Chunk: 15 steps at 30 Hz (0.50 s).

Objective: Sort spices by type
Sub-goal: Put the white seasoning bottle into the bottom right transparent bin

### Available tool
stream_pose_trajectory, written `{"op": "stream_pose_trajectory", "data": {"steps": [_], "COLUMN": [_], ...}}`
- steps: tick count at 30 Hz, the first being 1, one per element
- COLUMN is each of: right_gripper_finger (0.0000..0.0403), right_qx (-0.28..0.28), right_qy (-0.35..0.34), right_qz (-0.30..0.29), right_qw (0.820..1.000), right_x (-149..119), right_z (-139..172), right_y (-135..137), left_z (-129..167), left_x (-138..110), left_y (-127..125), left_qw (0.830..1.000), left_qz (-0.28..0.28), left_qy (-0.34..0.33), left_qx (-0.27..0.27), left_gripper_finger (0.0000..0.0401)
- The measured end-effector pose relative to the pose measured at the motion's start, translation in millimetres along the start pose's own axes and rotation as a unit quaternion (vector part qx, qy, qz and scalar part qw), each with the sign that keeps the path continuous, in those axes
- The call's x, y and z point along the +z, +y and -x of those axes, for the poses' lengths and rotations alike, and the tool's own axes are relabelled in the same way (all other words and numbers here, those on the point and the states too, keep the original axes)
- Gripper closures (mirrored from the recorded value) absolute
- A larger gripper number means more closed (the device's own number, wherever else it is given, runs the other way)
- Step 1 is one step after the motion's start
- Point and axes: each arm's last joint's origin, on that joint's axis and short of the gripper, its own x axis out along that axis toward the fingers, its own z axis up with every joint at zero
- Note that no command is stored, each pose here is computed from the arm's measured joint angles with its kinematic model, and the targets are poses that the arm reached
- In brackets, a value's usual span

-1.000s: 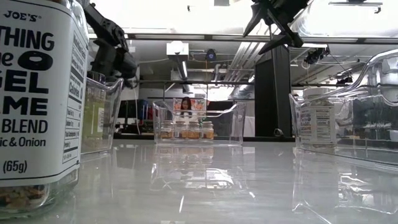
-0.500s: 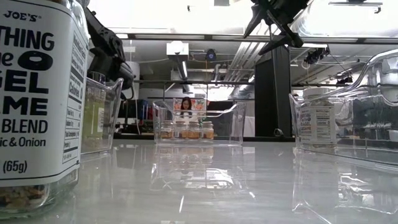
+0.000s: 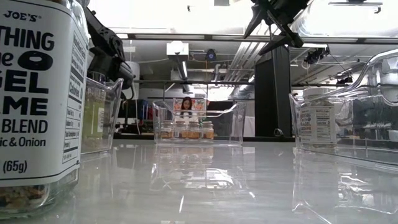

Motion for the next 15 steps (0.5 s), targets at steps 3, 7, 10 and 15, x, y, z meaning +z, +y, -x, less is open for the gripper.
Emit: {"op": "stream_pose_trajectory", "data": {"steps": [3,7,10,15], "right_gripper_finger": [0.0114,0.0114,0.0114,0.0114], "right_qx": [-0.001,-0.001,-0.001,0.000], "right_qy": [0.001,0.001,0.001,0.000], "right_qz": [0.000,0.000,0.000,0.003], "right_qw": [1.000,1.000,1.000,1.000], "right_x": [-0.1,-0.1,-0.1,0.0], "right_z": [0.0,0.0,0.0,0.0], "right_y": [-0.1,-0.1,-0.1,0.0], "left_z": [0.1,2.0,14.3,65.5], "left_x": [0.8,1.6,7.3,14.5], "left_y": [-1.4,-6.1,-11.3,-12.1], "left_qw": [1.000,0.999,0.997,0.989], "left_qz": [0.000,-0.006,-0.026,-0.041], "left_qy": [-0.003,-0.009,-0.039,-0.111], "left_qx": [-0.022,-0.042,-0.060,-0.089], "left_gripper_finger": [0.0243,0.0243,0.0243,0.0243]}}
